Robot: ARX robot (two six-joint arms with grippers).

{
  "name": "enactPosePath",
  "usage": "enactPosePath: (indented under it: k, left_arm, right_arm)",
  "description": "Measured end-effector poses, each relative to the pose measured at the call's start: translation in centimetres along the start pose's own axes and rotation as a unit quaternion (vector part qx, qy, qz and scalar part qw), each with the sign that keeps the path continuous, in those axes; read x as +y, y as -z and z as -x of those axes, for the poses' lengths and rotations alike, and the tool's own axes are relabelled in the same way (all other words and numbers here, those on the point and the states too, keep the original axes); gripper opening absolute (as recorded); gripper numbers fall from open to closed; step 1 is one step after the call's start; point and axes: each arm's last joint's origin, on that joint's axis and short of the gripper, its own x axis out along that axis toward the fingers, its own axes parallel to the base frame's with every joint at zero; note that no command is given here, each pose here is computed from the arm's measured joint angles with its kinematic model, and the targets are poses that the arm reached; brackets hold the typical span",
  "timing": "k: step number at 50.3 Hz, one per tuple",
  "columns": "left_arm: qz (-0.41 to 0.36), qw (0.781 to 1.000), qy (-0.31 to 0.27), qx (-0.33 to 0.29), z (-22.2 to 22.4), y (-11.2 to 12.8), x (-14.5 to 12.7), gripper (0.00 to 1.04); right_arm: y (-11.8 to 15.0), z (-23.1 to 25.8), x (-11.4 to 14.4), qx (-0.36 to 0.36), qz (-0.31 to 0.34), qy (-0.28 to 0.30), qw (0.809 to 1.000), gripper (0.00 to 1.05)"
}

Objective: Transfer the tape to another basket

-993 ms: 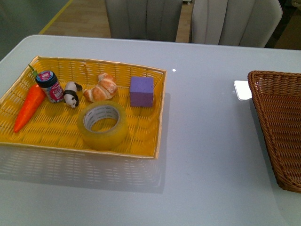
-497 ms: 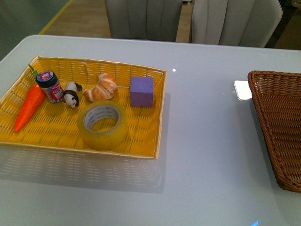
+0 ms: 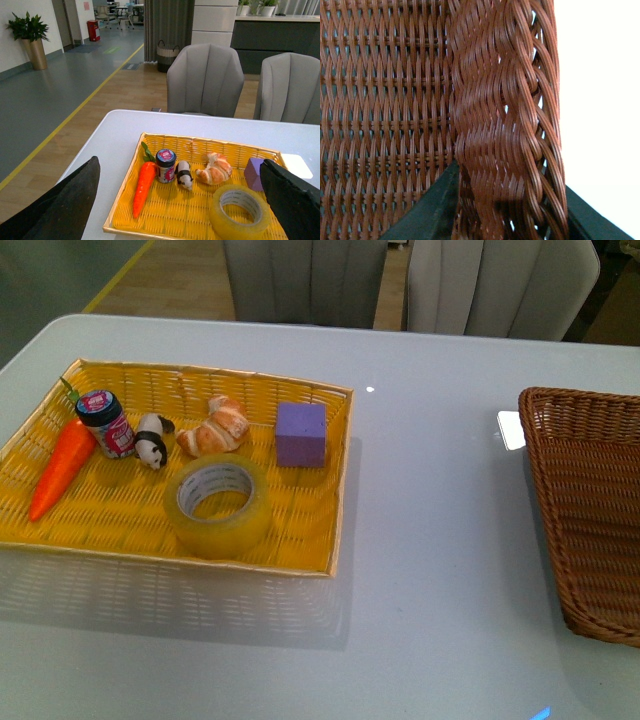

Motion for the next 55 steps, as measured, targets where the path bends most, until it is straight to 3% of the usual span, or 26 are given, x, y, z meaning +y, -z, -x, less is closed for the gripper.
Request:
enactPosePath:
  k: [11, 17, 29, 48, 55]
  left_arm:
    - [0.000, 1.000, 0.000, 0.000, 0.0, 0.0, 0.0, 0.96]
    - [0.000, 1.000, 0.000, 0.000, 0.0, 0.0, 0.0, 0.96]
    - [0.000, 1.000, 0.000, 0.000, 0.0, 0.0, 0.0, 0.96]
    - [0.000, 1.000, 0.000, 0.000, 0.0, 0.0, 0.0, 0.96]
    - [0.000, 1.000, 0.000, 0.000, 0.0, 0.0, 0.0, 0.96]
  right_arm:
    - [-0.1, 1.1, 3.6, -0.007, -0.010, -0.043, 0.999, 0.11]
    - [-0.5, 1.6, 5.8, -0.014, -0.008, -0.061, 0.998, 0.04]
    - [-0.6, 2.1, 10.4, -0.017, 0.030, -0.082, 0.996, 0.04]
    - [-0.4, 2.1, 12.7, -0.016, 0.054, -0.093, 0.994, 0.04]
    - [-0.2, 2.4, 12.9, -0.026, 0.066, -0.095, 0.993, 0.34]
